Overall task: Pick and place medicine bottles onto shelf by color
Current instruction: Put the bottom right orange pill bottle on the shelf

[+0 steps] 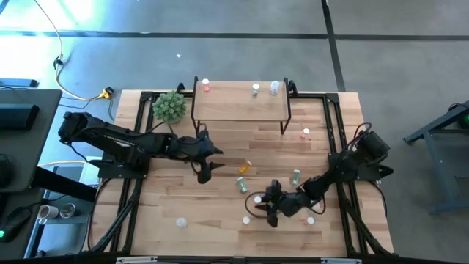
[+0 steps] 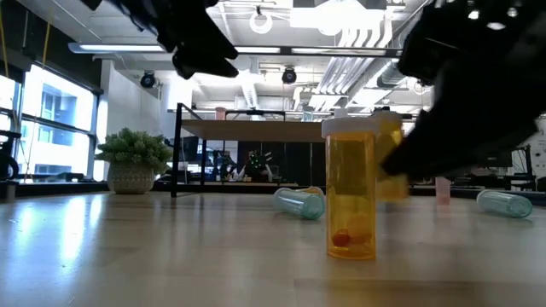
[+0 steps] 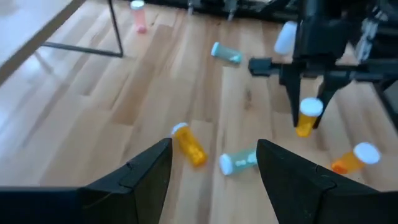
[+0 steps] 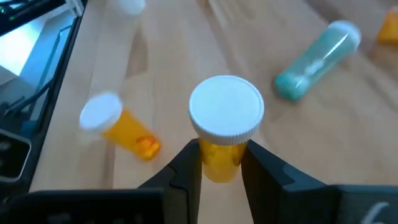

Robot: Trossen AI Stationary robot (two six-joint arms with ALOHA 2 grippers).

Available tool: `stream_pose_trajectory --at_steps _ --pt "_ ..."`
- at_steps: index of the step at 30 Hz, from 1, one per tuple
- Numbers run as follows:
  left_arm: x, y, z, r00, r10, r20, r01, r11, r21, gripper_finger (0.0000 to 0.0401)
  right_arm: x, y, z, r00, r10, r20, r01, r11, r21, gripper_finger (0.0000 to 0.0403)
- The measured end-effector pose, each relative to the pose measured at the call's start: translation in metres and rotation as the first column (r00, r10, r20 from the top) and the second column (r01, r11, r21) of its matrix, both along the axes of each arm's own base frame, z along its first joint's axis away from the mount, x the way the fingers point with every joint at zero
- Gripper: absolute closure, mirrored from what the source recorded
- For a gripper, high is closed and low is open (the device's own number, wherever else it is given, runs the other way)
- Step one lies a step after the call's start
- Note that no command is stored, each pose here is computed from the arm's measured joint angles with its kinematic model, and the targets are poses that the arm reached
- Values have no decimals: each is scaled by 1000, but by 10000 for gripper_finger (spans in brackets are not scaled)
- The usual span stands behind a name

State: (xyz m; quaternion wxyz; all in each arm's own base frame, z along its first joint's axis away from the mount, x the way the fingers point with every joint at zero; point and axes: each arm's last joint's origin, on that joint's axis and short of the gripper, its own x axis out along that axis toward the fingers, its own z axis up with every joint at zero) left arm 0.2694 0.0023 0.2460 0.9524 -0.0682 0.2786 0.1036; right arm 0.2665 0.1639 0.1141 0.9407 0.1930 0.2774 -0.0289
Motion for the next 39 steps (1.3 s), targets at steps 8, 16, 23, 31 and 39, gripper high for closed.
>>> stream_pose_trajectory --at_steps 8,16,23,31,39 --pt "1 9 11 999 -11 -54 15 998 62 176 16 -36 22 999 -9 31 10 1000 -11 320" --pt "1 19 21 994 -79 -76 81 996 27 176 35 -75 37 1000 21 16 -21 1000 3 320" --pt "-3 28 33 989 -63 -137 64 998 4 176 62 -98 68 992 73 -105 -84 991 -106 320" --pt "-2 31 31 982 -95 -163 89 995 -43 176 79 -116 101 983 63 -171 -91 983 -162 320" --pt "7 29 22 979 -107 -175 99 994 -50 176 81 -124 106 981 34 -189 -64 986 -155 320"
